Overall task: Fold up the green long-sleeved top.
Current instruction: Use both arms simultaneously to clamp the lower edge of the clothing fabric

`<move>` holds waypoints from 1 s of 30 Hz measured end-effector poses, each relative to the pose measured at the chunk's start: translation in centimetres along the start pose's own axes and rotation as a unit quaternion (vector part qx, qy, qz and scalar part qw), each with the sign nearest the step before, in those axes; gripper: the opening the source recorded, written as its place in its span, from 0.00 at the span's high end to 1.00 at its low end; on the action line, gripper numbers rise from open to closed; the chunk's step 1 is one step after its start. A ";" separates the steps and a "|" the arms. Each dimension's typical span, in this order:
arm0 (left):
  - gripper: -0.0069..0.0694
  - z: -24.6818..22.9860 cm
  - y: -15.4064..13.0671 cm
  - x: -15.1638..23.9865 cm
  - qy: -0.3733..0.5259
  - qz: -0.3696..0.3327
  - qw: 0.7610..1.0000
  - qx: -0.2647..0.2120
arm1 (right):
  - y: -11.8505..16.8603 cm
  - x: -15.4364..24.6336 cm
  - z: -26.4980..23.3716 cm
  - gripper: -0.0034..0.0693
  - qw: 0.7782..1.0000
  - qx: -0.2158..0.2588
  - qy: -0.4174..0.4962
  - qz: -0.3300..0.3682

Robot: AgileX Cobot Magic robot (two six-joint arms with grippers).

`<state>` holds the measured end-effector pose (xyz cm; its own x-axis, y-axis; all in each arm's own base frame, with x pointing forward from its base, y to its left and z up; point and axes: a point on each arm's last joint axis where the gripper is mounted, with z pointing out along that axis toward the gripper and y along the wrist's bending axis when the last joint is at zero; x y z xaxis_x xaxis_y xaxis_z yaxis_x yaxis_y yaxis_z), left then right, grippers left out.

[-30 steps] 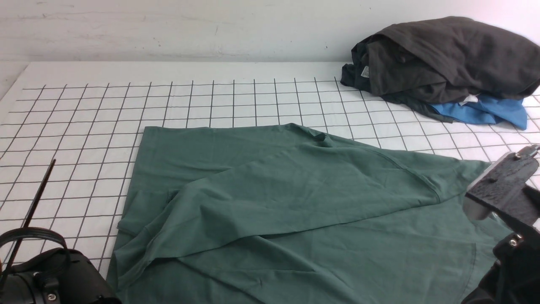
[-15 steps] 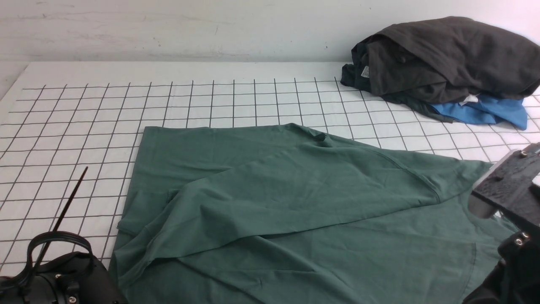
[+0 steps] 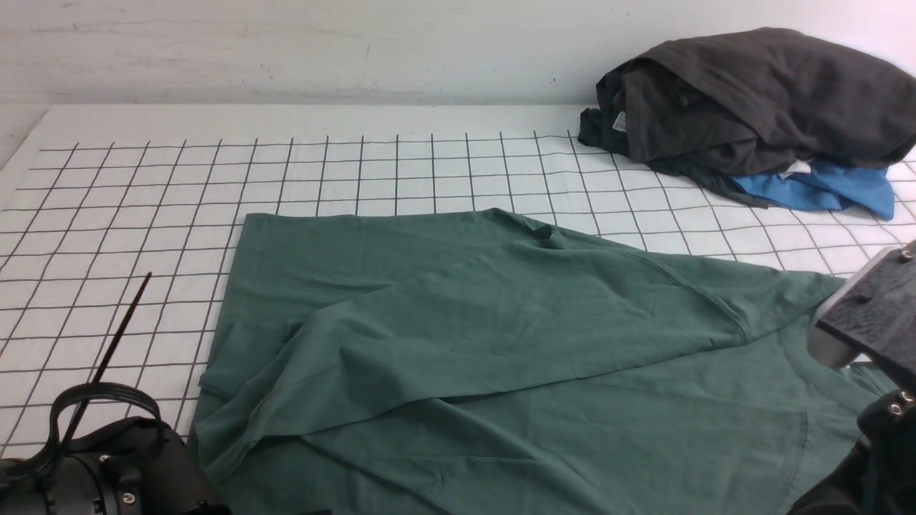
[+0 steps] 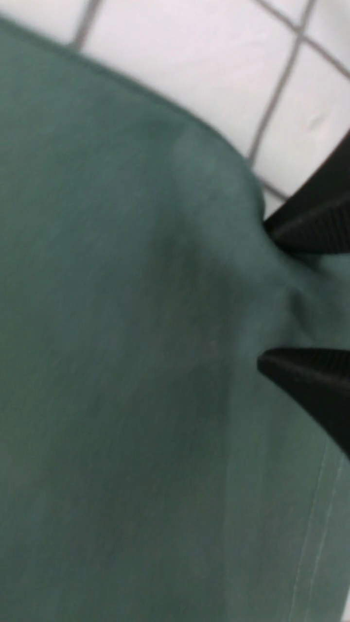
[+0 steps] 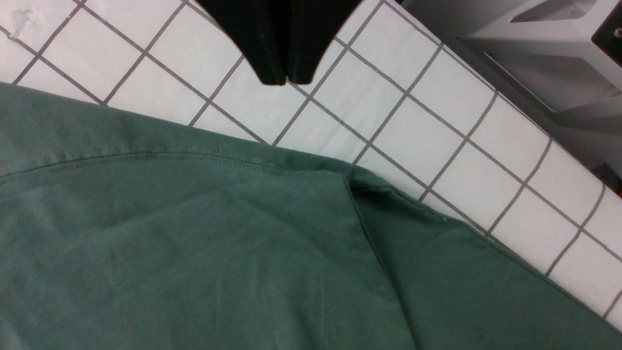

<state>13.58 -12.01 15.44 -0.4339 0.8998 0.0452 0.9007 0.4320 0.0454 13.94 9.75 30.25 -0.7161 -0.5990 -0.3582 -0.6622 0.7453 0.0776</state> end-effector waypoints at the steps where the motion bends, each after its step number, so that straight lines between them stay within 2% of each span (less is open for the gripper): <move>1: 0.66 -0.1 0.1 -0.1 -0.002 -0.008 1.000 -0.001 | 0.0 0.0 0.0 0.97 1.000 0.000 0.000 0.000; 7: 0.80 -0.1 0.1 -0.1 -0.003 -0.024 1.000 -0.002 | 0.0 0.0 0.0 0.97 1.000 0.000 0.000 0.000; 14: 0.88 -0.1 0.1 -0.1 -0.003 -0.025 1.000 -0.002 | 0.0 0.0 0.0 0.97 1.000 0.000 0.000 0.000; 24: 0.88 -0.9 0.2 -0.2 0.021 -0.030 0.999 0.004 | -0.2 0.0 0.0 0.97 1.000 0.011 0.002 -0.006; 30: 0.88 -3.5 0.9 -1.4 0.038 -0.034 0.999 0.004 | -0.6 0.1 0.0 0.96 0.998 0.034 0.009 -0.061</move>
<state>14.95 -13.08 18.88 -0.4938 0.8615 0.1184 0.8693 0.4924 0.0428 14.27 9.19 30.18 -0.6361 -0.6907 -0.3440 -0.7280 0.6850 -0.0294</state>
